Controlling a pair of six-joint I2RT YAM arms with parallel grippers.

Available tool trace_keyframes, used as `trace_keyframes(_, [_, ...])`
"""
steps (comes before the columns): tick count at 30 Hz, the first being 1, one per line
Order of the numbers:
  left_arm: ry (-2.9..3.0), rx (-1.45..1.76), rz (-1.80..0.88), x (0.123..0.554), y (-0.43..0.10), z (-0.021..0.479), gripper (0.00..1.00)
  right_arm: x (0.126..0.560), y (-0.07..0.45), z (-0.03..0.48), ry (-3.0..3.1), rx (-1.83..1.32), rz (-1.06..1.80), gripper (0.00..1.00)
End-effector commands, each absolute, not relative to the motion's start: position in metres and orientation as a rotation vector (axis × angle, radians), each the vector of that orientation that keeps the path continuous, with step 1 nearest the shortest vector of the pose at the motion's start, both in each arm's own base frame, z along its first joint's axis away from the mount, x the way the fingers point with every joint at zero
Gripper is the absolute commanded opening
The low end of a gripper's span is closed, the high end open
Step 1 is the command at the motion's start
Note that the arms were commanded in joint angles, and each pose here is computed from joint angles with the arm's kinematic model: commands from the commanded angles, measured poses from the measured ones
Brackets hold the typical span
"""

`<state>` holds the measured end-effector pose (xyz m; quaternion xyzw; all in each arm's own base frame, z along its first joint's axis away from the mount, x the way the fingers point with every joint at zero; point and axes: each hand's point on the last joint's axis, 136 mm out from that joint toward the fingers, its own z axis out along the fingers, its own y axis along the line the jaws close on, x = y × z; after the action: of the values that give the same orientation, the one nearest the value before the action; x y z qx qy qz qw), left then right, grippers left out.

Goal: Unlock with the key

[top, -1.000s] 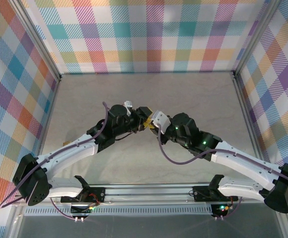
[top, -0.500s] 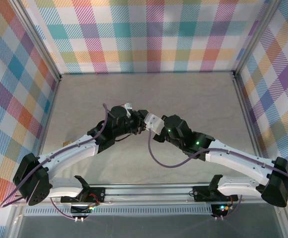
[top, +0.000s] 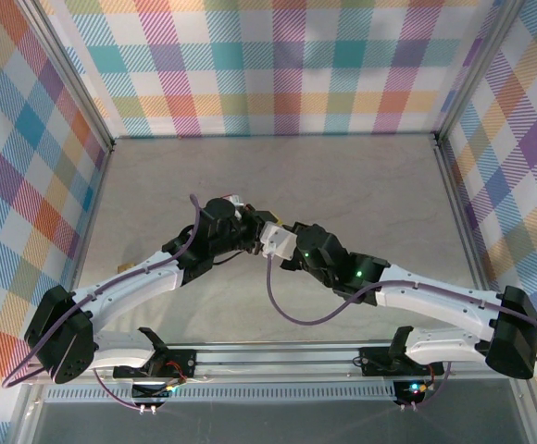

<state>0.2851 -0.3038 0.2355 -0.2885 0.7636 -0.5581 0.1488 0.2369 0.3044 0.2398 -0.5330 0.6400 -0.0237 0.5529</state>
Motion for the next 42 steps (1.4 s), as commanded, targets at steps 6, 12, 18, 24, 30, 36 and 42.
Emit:
trace_keyframes(6, [2.16,-0.727,-1.507,0.292,-0.288,0.244,0.0,0.228,0.304,0.268,1.618,-1.09,0.241,0.32])
trace_keyframes(12, [1.978,-0.517,-1.44,0.297,-0.274,0.281,0.0,0.227,0.276,0.32,1.832,-0.642,1.014,0.76])
trace_keyframes(18, [1.8,-0.363,-1.446,0.29,-0.267,0.315,0.0,0.238,0.277,0.331,1.886,-0.299,1.571,0.79])
trace_keyframes(24, [1.69,-0.313,-1.452,0.283,-0.263,0.334,0.0,0.24,0.297,0.331,1.789,-0.198,1.925,0.69])
trace_keyframes(30, [1.605,-0.319,-1.461,0.281,-0.261,0.345,0.0,0.228,0.312,0.324,1.77,-0.188,1.982,0.65])
trace_keyframes(36, [1.571,-0.311,-1.442,0.279,-0.263,0.35,0.0,0.224,0.317,0.326,1.721,-0.163,2.049,0.6])
trace_keyframes(42, [1.552,-0.31,-1.465,0.279,-0.267,0.351,0.0,0.224,0.324,0.322,1.72,-0.165,2.062,0.49])
